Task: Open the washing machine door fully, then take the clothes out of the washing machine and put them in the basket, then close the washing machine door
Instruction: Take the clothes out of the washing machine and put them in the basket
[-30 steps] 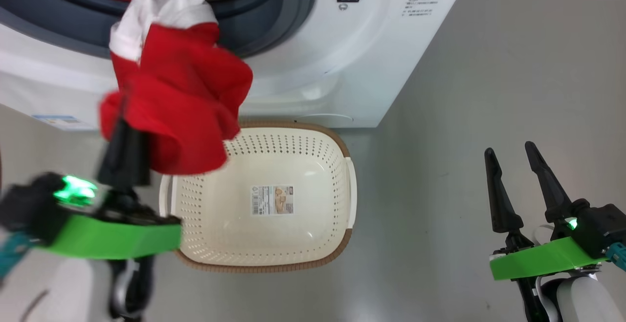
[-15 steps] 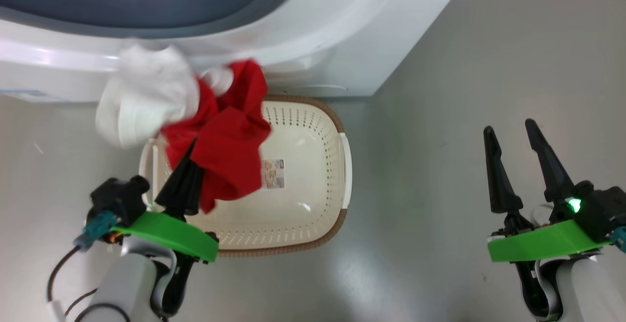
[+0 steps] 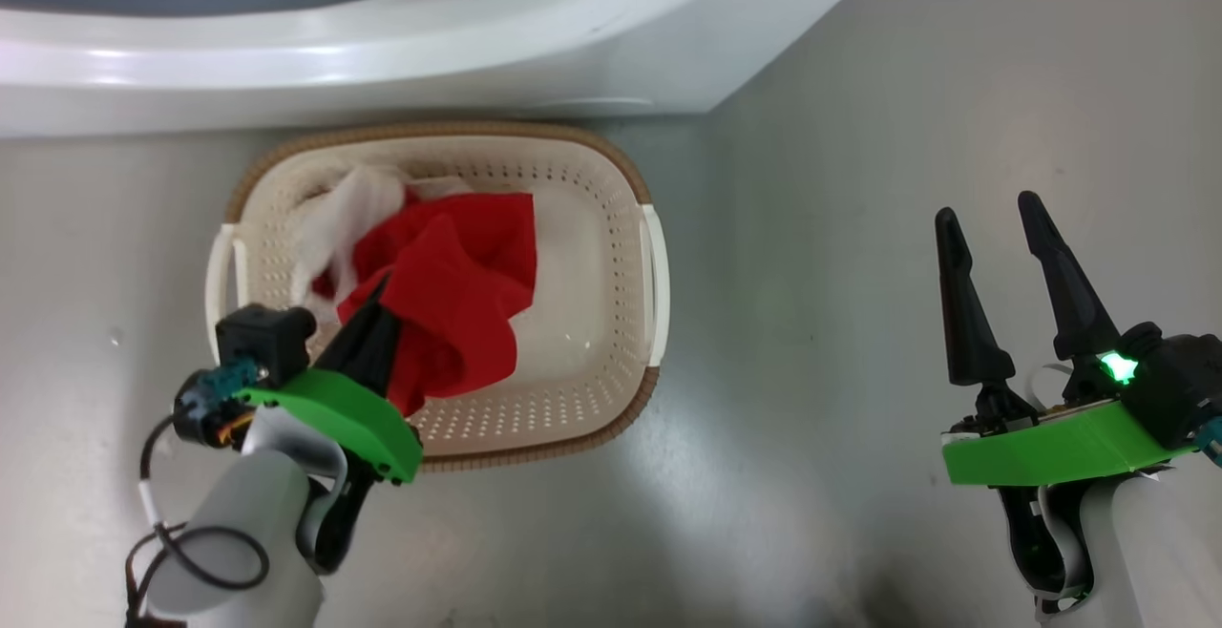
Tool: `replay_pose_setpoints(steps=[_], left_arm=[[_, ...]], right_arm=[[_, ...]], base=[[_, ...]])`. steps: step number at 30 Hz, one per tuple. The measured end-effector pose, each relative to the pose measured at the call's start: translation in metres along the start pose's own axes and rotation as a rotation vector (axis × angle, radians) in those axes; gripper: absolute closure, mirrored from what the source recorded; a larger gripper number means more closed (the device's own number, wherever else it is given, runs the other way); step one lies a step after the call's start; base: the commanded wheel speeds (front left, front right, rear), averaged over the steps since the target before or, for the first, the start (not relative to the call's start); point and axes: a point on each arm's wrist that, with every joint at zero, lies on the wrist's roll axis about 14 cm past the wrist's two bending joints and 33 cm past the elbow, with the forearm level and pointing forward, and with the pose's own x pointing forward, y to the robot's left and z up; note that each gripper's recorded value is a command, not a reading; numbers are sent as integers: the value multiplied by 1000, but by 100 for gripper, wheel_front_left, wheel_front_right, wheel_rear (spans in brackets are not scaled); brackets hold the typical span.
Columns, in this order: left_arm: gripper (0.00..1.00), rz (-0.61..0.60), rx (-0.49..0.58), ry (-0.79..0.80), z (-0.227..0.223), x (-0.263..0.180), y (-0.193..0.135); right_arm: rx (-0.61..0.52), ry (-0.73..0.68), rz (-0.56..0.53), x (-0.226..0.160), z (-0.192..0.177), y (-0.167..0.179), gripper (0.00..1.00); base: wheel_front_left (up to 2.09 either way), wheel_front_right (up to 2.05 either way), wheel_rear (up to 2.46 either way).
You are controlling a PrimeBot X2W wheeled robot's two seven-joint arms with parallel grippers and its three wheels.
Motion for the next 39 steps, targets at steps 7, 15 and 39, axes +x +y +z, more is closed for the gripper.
replay_pose_setpoints(steps=[7, 15, 39], left_arm=[[100, 12, 9, 75, -21, 21, 13], [100, 49, 7, 142, -41, 37, 32], [0, 86, -47, 28, 3, 28, 37]], right_arm=[[-3, 22, -3, 9, -13, -4, 0], [-7, 49, -7, 16, -28, -7, 0], [-7, 1, 16, 24, -11, 2, 0]], base=[[0, 0, 0], [0, 0, 0], [0, 0, 0]])
